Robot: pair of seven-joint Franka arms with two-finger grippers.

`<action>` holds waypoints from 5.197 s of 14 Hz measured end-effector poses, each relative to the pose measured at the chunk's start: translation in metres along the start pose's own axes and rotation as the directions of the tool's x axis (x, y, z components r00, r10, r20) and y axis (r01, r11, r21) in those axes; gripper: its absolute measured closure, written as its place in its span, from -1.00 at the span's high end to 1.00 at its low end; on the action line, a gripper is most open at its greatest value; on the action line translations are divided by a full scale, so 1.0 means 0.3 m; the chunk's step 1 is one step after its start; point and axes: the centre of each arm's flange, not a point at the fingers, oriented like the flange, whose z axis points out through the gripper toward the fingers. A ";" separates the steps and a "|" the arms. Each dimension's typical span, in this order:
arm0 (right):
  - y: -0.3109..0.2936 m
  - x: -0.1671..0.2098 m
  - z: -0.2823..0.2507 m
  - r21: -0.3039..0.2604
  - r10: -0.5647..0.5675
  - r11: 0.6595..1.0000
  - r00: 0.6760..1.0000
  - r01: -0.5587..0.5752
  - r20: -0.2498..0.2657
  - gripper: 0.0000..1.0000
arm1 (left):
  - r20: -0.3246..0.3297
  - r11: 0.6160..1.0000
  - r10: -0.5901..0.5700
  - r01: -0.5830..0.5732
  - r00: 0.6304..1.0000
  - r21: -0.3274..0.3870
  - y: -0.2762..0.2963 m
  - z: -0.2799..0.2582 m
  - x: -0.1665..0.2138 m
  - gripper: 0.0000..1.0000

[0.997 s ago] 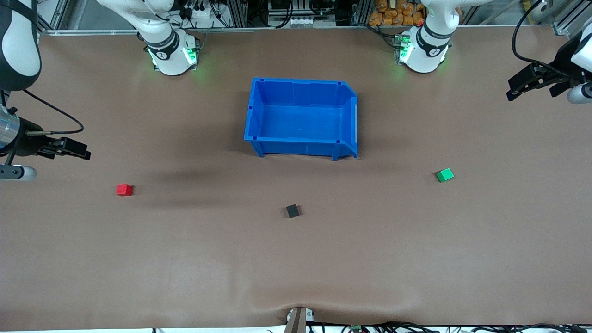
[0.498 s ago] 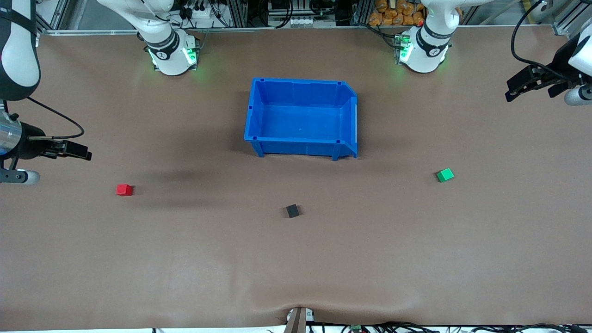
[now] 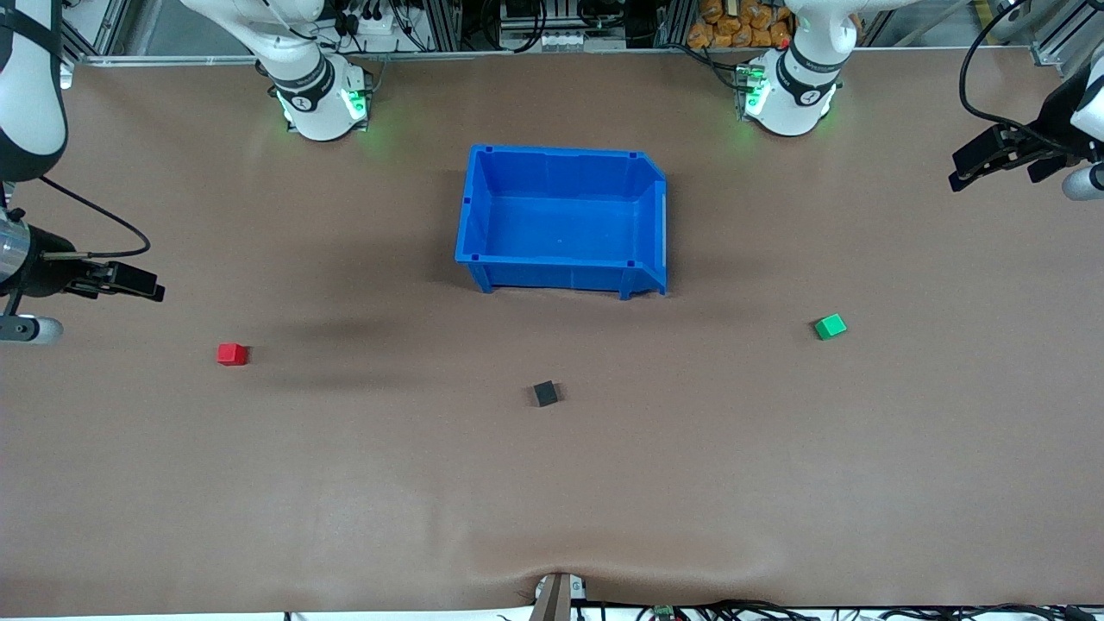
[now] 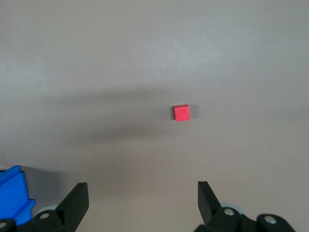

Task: Attach green and red cubes to black cube
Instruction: 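Reach the right gripper toward the red cube while the left gripper reaches the green cube, then close the right gripper on the red cube while the left gripper grasps green, then lift the red cube with the right gripper while the left gripper carries green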

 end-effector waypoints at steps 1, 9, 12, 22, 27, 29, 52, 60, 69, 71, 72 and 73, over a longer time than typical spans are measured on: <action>-0.006 0.006 -0.008 0.000 -0.004 1.000 1.000 0.004 -0.014 1.00 | 0.001 1.000 -0.006 0.006 1.000 -0.001 -0.010 0.010 0.010 1.00; -0.023 0.025 0.118 0.064 -0.014 0.998 0.993 0.007 0.118 1.00 | 0.039 0.998 -0.064 0.064 0.997 -0.012 -0.070 0.263 0.184 1.00; -0.005 0.048 0.230 0.068 -0.009 0.998 0.982 -0.004 0.191 1.00 | 0.034 0.995 -0.099 0.099 0.995 -0.014 -0.076 0.399 0.207 1.00; 0.061 0.214 0.552 0.107 -0.008 0.994 0.988 -0.009 0.156 1.00 | 0.002 0.938 -0.346 0.345 0.938 -0.041 -0.064 0.859 0.240 1.00; 0.206 0.319 0.702 0.079 -0.161 0.983 0.984 0.168 -0.079 1.00 | -0.001 0.918 -0.393 0.392 0.920 -0.061 0.010 1.020 0.269 1.00; 0.246 0.330 0.772 0.048 -0.165 0.984 0.974 0.174 -0.156 1.00 | -0.015 0.918 -0.392 0.390 0.920 -0.075 0.016 1.100 0.256 1.00; 0.361 0.108 1.142 0.175 -0.284 0.938 0.953 0.299 -0.102 0.20 | 0.010 0.958 -0.288 0.288 0.958 -0.009 0.009 1.503 0.173 0.74; 0.340 0.095 1.107 0.330 -0.283 0.903 0.959 0.276 -0.028 -0.18 | 0.018 0.958 -0.287 0.288 0.958 -0.008 0.010 1.524 0.169 0.30; 0.002 0.200 0.769 0.583 -0.137 0.810 0.987 0.062 0.086 -0.18 | 0.005 0.953 -0.304 0.304 0.953 -0.019 0.011 1.518 0.180 -0.20; -0.092 0.212 0.710 0.563 -0.050 0.826 0.989 -0.038 0.139 -0.18 | 0.001 0.937 -0.347 0.347 0.938 -0.048 0.015 1.497 0.203 -0.20; -0.141 0.218 0.675 0.550 0.000 0.830 0.986 -0.093 0.167 -0.18 | 0.000 0.926 -0.372 0.371 0.928 -0.066 0.023 1.482 0.217 -0.20; -0.200 0.220 0.638 0.534 0.051 0.832 0.979 -0.150 0.196 -0.18 | -0.002 0.913 -0.400 0.399 0.916 -0.084 0.038 1.465 0.232 -0.20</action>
